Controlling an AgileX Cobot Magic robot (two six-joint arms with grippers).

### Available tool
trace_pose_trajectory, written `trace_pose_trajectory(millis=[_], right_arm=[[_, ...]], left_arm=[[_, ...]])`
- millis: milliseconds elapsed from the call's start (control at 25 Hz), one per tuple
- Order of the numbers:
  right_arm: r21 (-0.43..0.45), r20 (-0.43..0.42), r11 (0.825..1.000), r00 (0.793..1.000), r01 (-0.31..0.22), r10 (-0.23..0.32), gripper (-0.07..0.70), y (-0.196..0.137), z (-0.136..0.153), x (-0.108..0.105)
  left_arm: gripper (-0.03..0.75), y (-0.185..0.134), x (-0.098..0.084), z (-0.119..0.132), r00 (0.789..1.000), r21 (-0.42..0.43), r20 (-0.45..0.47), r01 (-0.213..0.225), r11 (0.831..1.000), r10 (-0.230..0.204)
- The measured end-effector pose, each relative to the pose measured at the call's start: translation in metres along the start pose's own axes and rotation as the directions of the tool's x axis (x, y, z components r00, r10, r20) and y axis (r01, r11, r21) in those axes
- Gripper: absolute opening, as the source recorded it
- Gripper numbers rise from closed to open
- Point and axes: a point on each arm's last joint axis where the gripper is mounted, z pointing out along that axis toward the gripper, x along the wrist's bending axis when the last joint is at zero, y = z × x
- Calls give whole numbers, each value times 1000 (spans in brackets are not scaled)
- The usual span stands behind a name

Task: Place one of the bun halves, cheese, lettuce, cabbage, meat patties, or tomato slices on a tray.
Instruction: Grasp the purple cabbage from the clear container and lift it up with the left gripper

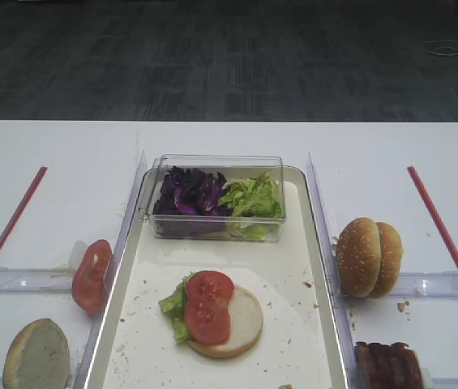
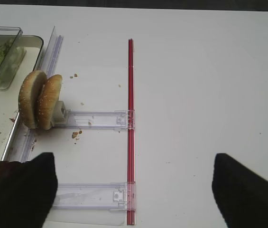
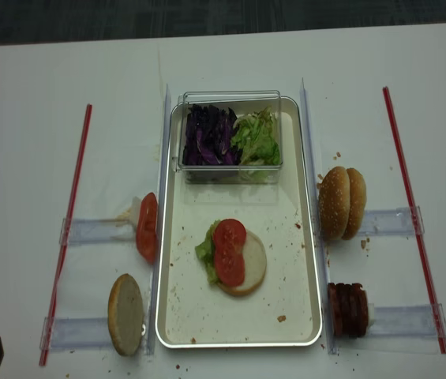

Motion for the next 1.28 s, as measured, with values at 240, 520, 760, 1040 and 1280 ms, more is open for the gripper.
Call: trace_pose_trajectory(millis=[240, 520, 760, 1040, 1280], right_arm=[[0, 0, 1000, 1000, 0, 0, 685, 0, 0, 0], [0, 0, 1000, 1000, 0, 0, 685, 0, 0, 0], [0, 0, 1000, 1000, 0, 0, 685, 0, 0, 0], [0, 0, 1000, 1000, 0, 0, 685, 0, 0, 0], [0, 0, 1000, 1000, 0, 0, 685, 0, 0, 0]], left_arm=[[600, 0, 0, 0, 1000, 0, 0, 0, 1000, 0], [600, 5, -1, 7, 1000, 65, -6, -7, 998, 7], [600, 22, -6, 39, 999, 309, -24, -30, 951, 39], [600, 31, -12, 81, 996, 567, -34, -48, 822, 81], [600, 32, -15, 105, 994, 685, -33, -53, 727, 104]])
